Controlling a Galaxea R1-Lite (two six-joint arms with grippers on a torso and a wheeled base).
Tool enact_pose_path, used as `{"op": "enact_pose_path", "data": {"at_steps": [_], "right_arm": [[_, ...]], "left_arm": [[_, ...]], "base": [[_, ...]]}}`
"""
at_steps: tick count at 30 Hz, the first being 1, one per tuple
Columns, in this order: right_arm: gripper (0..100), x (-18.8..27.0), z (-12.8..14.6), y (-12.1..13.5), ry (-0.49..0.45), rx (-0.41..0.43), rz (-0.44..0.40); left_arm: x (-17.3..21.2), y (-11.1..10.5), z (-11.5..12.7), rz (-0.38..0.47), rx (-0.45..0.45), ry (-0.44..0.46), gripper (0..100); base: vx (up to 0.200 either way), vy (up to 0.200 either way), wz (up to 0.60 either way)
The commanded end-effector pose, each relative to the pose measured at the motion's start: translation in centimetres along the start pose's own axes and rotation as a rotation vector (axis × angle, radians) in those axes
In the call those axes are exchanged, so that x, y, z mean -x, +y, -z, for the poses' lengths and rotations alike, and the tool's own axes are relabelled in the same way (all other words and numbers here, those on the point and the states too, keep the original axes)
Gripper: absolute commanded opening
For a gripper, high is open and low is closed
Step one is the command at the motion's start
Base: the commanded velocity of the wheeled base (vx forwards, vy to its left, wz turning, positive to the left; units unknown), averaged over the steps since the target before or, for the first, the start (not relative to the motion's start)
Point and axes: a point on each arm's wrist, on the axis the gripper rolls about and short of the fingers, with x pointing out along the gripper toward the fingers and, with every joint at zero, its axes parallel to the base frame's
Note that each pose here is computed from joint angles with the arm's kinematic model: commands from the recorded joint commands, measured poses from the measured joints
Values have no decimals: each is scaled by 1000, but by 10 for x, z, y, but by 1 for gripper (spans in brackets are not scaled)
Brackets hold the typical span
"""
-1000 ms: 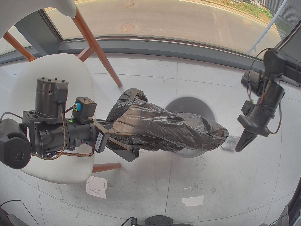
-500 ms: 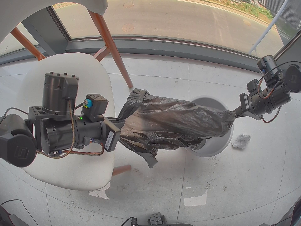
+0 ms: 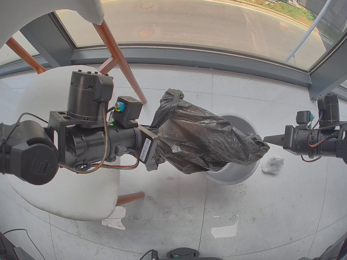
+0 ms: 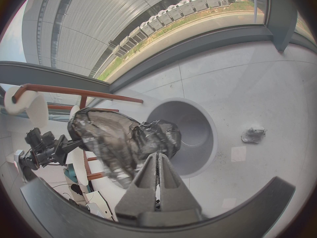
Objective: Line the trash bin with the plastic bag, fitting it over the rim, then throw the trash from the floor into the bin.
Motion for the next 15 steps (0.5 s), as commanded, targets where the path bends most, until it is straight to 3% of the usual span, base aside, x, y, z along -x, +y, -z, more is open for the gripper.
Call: {"op": "enact_pose_path", "data": {"at_steps": [1, 5, 8, 10, 15], "right_arm": [[0, 16, 9, 8, -24, 10, -16], [0, 21, -6, -15, -80, 31, 90], [0, 22, 0, -18, -59, 35, 100], [0, 18, 14, -16, -8, 40, 94], [0, 11, 22, -13, 19, 52, 109]], "left_arm": [[-7, -17, 5, 27, -16, 29, 0], [-8, -21, 5, -14, -25, 34, 0], [-8, -22, 7, -84, -28, 47, 0], [-7, -25, 6, -93, -26, 47, 0], [-6, -25, 6, -93, -30, 46, 0]], "base": [[0, 0, 0], [0, 0, 0], [0, 0, 0], [0, 0, 0], [0, 0, 0]]}}
